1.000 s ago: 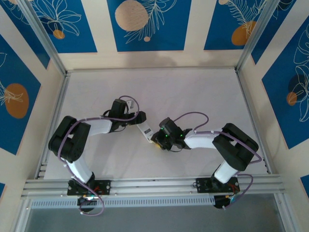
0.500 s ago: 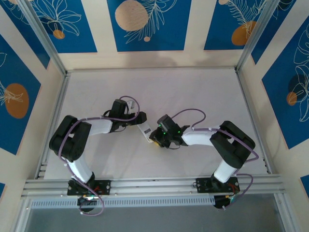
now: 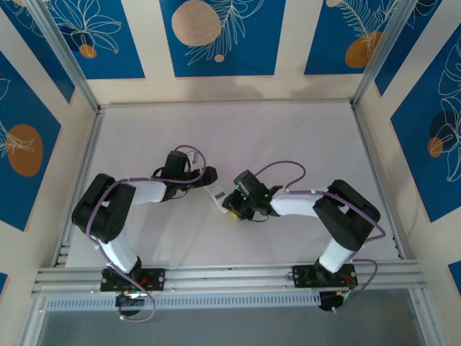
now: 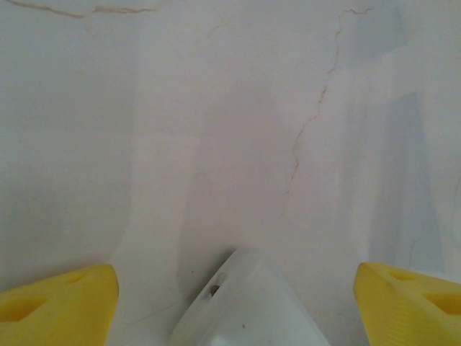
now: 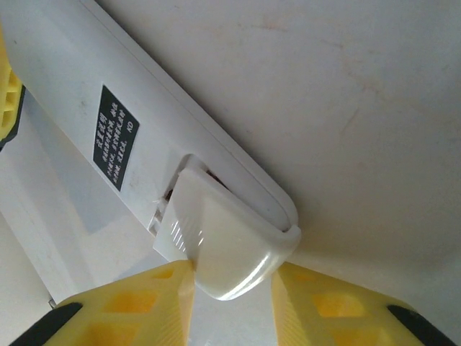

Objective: Load the batteries into the remote control

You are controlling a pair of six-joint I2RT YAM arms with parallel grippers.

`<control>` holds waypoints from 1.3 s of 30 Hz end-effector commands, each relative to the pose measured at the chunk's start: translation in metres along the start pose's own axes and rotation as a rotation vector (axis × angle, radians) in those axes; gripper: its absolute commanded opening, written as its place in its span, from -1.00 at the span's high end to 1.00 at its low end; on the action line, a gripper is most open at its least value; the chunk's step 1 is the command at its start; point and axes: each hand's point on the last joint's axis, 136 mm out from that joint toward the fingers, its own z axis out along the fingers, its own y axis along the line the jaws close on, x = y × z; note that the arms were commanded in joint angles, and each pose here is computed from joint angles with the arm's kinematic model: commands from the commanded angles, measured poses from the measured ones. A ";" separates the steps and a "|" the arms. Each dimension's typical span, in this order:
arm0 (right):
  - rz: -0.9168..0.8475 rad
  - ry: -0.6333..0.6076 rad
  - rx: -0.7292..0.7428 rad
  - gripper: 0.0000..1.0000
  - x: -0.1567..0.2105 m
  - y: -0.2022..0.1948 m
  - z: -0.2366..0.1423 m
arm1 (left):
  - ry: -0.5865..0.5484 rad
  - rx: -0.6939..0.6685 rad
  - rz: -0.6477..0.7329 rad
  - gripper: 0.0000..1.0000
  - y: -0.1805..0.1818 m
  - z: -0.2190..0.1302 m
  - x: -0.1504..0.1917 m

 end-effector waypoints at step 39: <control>0.058 0.008 0.001 0.23 -0.006 -0.009 0.001 | -0.009 0.022 0.015 -0.69 -0.006 -0.001 -0.009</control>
